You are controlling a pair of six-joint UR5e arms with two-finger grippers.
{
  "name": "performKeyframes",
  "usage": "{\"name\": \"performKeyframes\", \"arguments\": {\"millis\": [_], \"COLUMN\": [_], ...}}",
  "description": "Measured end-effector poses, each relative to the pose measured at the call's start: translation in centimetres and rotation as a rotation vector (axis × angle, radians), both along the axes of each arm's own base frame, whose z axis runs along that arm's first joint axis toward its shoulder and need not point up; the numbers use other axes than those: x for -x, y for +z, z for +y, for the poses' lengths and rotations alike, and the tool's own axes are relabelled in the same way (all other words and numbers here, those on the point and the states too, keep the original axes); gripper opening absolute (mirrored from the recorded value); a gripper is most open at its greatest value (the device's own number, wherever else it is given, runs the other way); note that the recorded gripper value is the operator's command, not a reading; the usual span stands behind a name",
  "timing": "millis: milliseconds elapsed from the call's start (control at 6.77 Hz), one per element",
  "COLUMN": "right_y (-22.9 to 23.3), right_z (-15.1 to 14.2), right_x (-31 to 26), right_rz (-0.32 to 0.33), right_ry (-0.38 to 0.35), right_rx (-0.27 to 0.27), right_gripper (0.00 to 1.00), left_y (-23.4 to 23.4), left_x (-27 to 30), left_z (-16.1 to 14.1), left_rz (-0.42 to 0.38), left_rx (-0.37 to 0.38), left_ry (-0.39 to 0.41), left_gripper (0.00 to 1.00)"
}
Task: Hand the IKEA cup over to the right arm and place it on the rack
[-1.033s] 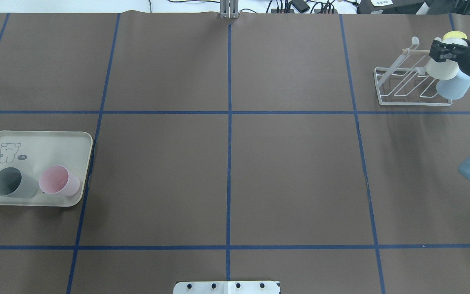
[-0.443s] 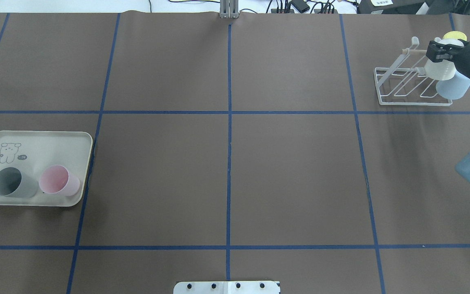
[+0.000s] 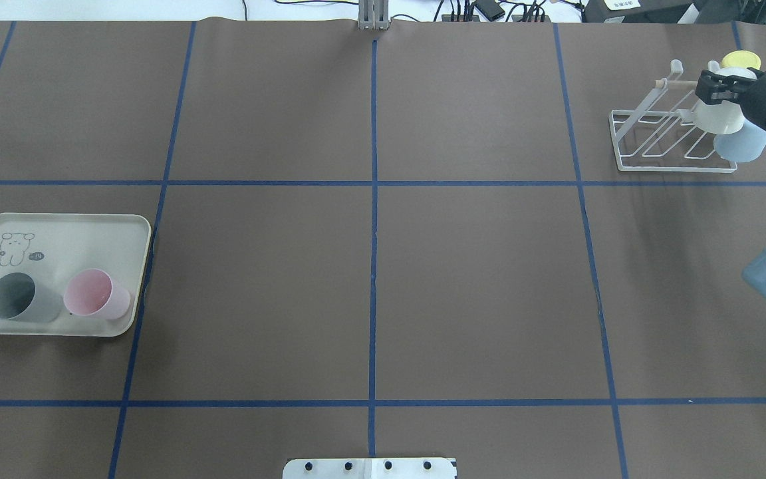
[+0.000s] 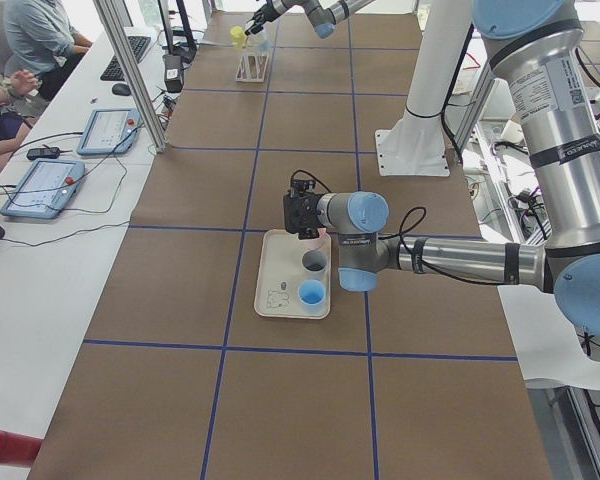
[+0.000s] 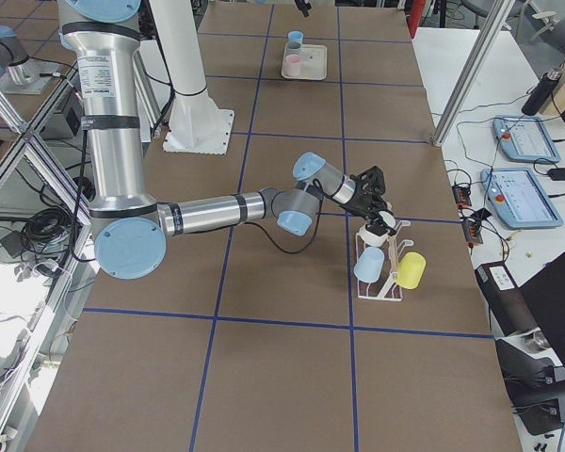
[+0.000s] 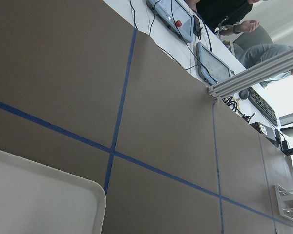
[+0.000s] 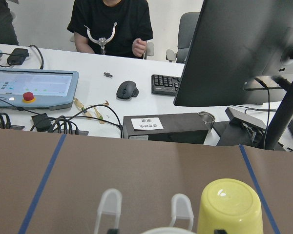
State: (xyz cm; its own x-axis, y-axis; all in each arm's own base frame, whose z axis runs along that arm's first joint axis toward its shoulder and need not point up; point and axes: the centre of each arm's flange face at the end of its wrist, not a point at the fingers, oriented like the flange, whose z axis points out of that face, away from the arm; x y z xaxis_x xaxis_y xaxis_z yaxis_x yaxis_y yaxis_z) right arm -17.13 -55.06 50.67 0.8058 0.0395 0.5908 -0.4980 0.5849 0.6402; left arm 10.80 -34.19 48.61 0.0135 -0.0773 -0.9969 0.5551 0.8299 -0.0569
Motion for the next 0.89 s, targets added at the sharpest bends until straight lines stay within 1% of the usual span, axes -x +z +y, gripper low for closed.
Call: {"name": "performKeyframes", "arguments": {"millis": [886], "right_y": [0.74], "right_z": [0.13], "right_x": [-0.96], "right_rz": [0.012], "right_ry": [0.018], "right_rx": [0.009], "right_gripper": [0.00], "left_y": [0.02], "left_x": [-0.05], "left_z": [-0.04], "left_rz": [0.000], "left_rx": [0.000], "left_ry": [0.000], "left_gripper": [1.00]}}
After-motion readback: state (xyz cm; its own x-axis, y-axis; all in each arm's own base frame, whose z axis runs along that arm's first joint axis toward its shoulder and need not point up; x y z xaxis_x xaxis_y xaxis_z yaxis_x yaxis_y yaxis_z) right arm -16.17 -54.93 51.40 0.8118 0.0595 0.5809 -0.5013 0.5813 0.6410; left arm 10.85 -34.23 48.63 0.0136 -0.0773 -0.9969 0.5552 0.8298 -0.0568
